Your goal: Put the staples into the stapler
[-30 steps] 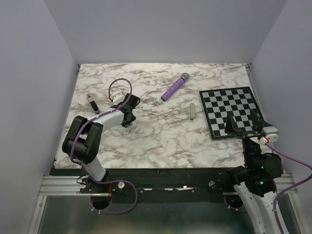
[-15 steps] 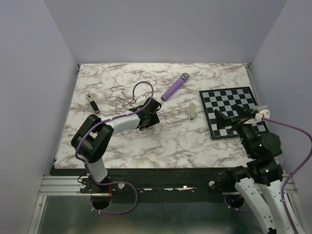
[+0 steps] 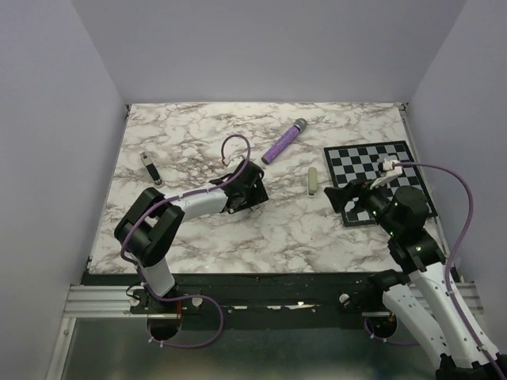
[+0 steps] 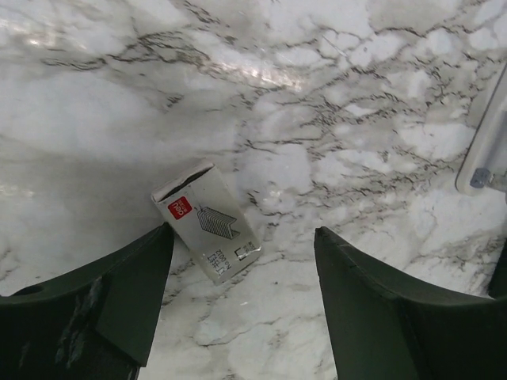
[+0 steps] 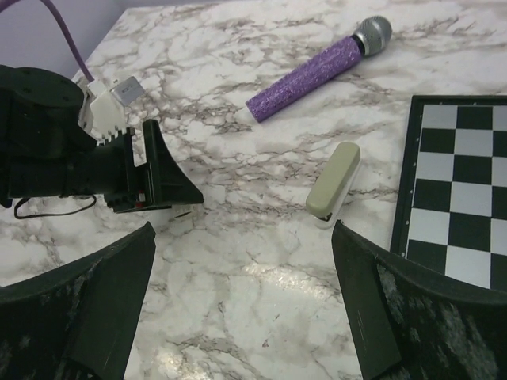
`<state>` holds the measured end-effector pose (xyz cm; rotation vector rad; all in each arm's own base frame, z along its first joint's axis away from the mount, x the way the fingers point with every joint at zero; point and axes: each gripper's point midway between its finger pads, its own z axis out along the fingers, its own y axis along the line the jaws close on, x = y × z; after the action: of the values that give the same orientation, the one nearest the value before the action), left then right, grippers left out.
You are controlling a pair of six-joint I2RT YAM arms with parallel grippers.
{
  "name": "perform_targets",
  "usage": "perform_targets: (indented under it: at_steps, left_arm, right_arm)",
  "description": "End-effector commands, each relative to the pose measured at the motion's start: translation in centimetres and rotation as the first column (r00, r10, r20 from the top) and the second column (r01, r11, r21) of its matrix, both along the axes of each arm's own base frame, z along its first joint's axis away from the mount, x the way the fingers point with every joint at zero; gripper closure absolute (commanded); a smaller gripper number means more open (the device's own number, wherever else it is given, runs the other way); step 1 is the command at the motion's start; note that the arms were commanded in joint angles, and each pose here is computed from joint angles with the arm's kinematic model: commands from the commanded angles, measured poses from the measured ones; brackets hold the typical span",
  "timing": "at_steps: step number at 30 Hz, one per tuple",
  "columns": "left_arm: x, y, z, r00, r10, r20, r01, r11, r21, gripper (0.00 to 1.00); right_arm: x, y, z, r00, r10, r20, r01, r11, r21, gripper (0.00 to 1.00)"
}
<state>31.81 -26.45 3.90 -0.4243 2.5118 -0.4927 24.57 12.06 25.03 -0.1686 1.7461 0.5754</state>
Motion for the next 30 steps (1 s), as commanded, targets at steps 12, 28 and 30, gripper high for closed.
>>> perform_targets:
  at_steps: [12,28,30]
  left_arm:
    - [-1.1,-4.9,8.4,0.927,-0.177,0.330,0.247,0.951,-0.185,0.10]
    - [2.5,1.0,4.9,0.956,-0.104,0.274,0.161,0.968,-0.195,0.24]
    - [2.6,1.0,4.2,0.959,-0.114,0.259,0.167,0.967,-0.191,0.25]
  right_arm:
    - [2.9,5.5,-6.8,0.900,0.195,-0.390,-0.164,0.980,0.110,0.00]
    - [5.8,11.6,-13.7,0.762,0.182,-0.621,-0.071,0.977,0.200,0.01]
    - [6.7,12.3,-14.1,0.773,0.164,-0.614,-0.050,0.979,0.198,0.11]
